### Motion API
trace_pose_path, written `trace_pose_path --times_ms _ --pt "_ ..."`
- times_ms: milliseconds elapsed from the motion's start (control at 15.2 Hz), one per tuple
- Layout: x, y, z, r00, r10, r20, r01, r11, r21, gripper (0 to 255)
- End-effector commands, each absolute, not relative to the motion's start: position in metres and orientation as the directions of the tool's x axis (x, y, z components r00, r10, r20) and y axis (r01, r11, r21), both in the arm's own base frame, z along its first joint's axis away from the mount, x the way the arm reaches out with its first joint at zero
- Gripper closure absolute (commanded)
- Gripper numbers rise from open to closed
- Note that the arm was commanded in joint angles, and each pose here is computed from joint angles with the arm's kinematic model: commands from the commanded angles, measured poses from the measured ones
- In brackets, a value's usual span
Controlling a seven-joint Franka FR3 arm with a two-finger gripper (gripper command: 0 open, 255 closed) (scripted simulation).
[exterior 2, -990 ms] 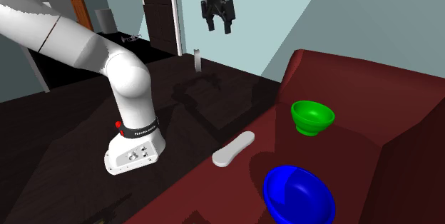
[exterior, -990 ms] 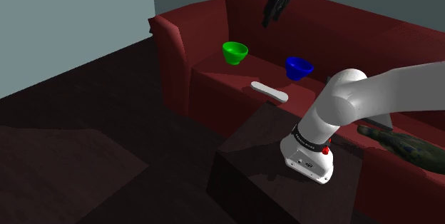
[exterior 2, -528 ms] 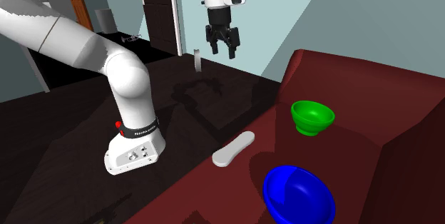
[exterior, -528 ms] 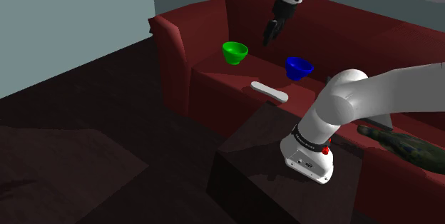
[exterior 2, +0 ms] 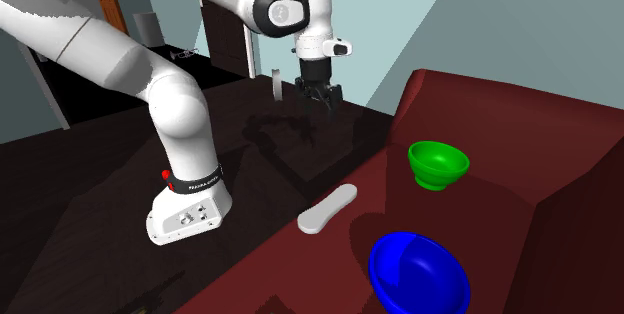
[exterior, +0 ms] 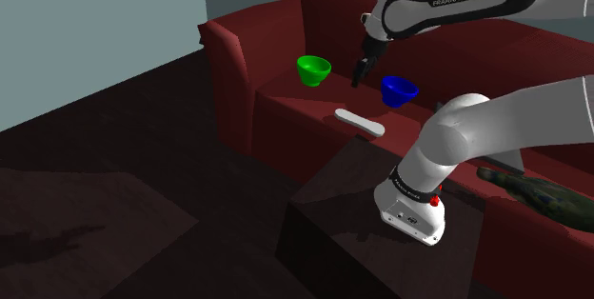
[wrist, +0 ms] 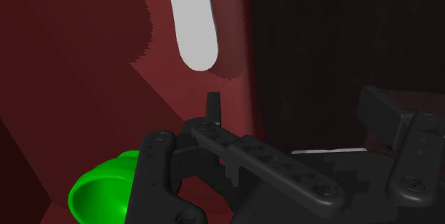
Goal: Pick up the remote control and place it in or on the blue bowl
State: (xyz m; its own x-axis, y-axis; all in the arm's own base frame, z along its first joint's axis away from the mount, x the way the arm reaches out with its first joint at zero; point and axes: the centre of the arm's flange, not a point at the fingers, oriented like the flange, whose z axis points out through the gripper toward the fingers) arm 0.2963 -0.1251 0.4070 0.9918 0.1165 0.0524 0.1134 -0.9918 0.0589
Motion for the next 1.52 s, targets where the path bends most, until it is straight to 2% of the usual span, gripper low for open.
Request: trace_pose_path --times_ms 0,858,1452 --pt "0.293 -0.135 0.383 0.991 0.123 0.044 0.12 -0.991 0.063 0" --pt "0.275 -0.21 0.234 0.988 0.155 -0.022 0.156 -0.984 0.084 0" --pt "0.274 -0.215 0.189 0.987 0.156 -0.024 0.157 -0.984 0.085 0"
